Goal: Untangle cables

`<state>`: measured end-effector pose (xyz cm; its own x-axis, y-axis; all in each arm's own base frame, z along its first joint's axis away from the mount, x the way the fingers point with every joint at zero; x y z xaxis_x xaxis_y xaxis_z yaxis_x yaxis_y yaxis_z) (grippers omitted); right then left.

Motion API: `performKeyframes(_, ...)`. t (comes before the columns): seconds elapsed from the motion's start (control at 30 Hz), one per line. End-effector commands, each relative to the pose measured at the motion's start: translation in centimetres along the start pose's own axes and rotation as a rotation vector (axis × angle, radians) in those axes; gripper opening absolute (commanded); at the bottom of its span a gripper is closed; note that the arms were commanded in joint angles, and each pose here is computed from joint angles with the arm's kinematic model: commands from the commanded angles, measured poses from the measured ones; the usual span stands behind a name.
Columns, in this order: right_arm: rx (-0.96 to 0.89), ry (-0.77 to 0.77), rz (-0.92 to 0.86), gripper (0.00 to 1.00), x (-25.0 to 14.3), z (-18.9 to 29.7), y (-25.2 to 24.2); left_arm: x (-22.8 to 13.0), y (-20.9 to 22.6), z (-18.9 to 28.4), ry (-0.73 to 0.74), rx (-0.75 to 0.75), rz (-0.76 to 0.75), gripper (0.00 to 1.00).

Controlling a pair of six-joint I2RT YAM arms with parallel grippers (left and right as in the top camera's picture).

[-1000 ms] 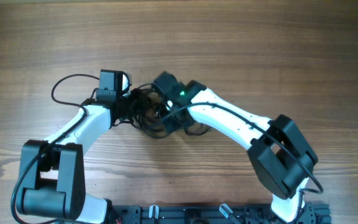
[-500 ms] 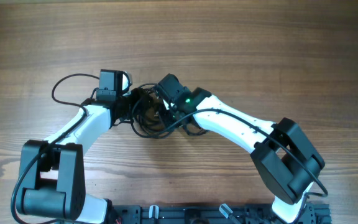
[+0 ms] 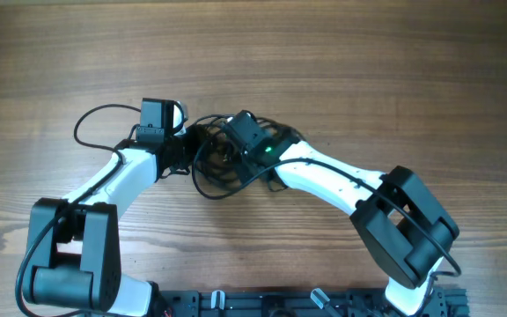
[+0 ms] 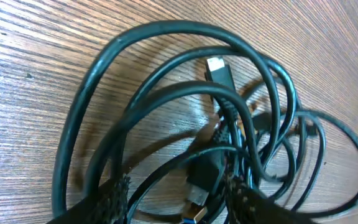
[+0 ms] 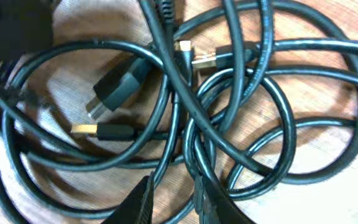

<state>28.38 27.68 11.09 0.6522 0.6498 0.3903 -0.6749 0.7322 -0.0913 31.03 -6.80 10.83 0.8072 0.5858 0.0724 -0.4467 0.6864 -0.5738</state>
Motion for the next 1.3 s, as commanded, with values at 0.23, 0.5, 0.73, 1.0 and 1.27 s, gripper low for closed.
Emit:
performKeyframes(0.23,0.005,-0.037,0.082,0.3,1.6,1.1,-0.4,0.3,-2.1,2.7,-0.054,-0.091,-0.118,0.61)
performKeyframes(0.5,0.234,0.214,-0.41,0.14,-3.0,-0.1,1.8,0.8,-1.4,6.9,-0.274,0.067,-0.039,0.54)
performKeyframes(0.73,0.499,0.078,-0.466,0.11,-2.2,-0.9,6.5,2.9,1.6,8.4,-0.33,0.133,0.088,0.47)
performKeyframes(1.0,0.554,-0.26,-0.273,0.05,4.1,2.3,5.9,3.3,2.1,8.7,-0.338,0.138,0.11,0.41)
performKeyframes(1.27,0.097,-0.242,-0.34,0.04,5.1,2.5,-8.0,3.1,1.9,8.6,-0.314,0.113,0.106,0.14)
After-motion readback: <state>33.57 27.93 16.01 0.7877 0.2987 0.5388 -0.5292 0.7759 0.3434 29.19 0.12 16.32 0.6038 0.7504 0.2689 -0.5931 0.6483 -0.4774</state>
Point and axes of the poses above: each gripper's point midway between its finger pads, its own z axis back along the fingers, its own y axis along the line the jaws close on, x = y × z, the point moved 10 cm from there along z, back along the fingers, and after that the axes turned 14 degrees about z, right-handed, at the moved point
